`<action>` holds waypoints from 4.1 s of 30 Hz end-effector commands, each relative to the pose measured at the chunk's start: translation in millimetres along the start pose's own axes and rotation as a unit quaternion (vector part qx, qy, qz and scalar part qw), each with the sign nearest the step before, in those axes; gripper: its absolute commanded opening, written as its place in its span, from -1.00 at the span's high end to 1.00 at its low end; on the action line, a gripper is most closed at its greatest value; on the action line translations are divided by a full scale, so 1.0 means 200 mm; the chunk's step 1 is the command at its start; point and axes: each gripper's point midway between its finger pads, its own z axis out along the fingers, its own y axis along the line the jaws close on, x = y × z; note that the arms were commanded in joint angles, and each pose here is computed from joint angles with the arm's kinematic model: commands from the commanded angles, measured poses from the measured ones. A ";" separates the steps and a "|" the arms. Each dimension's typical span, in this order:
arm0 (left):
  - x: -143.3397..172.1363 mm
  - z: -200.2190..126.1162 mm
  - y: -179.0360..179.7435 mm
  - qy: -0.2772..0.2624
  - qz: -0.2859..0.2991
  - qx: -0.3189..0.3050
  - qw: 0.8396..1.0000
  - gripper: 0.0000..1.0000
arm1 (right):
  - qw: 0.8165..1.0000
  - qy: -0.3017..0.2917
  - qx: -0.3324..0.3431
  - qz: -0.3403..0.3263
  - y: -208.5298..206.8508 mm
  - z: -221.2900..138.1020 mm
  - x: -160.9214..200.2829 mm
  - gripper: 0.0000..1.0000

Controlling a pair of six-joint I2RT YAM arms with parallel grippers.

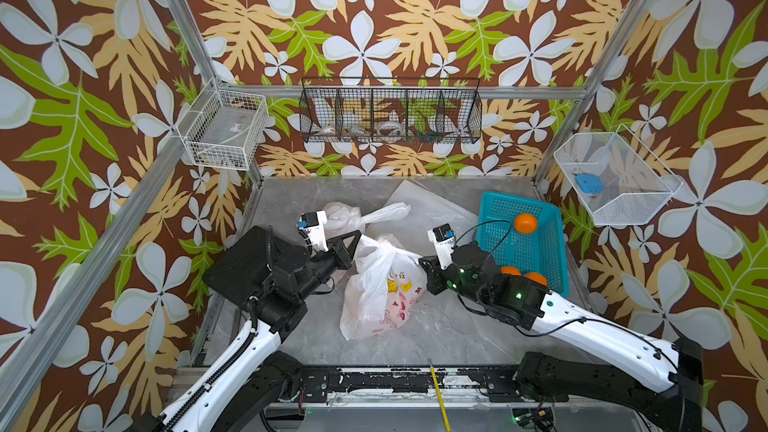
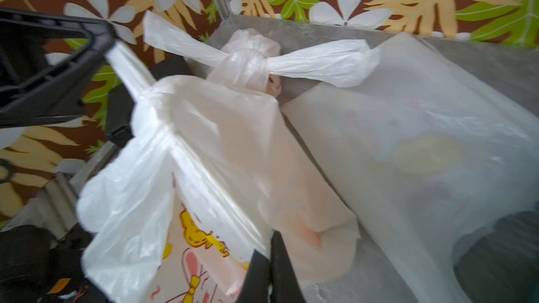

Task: Place the oranges into plastic bags & tie knots
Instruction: Tie the plastic bag at the center of the board, then pick up the plastic bag at the center of the board.

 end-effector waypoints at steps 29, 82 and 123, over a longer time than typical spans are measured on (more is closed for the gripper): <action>0.11 0.03 0.19 -0.020 -0.082 -0.007 0.996 -0.36 | 0.997 0.013 -0.005 -0.071 -0.08 0.10 0.09 1.00; -0.34 -0.27 0.92 -0.085 0.008 -0.283 0.955 1.00 | 0.992 0.041 0.119 -0.013 -0.46 0.36 0.01 1.00; 0.21 0.51 -0.30 0.117 0.276 -0.048 0.953 -0.25 | 0.952 0.053 0.213 0.213 -1.33 -0.17 0.24 -1.00</action>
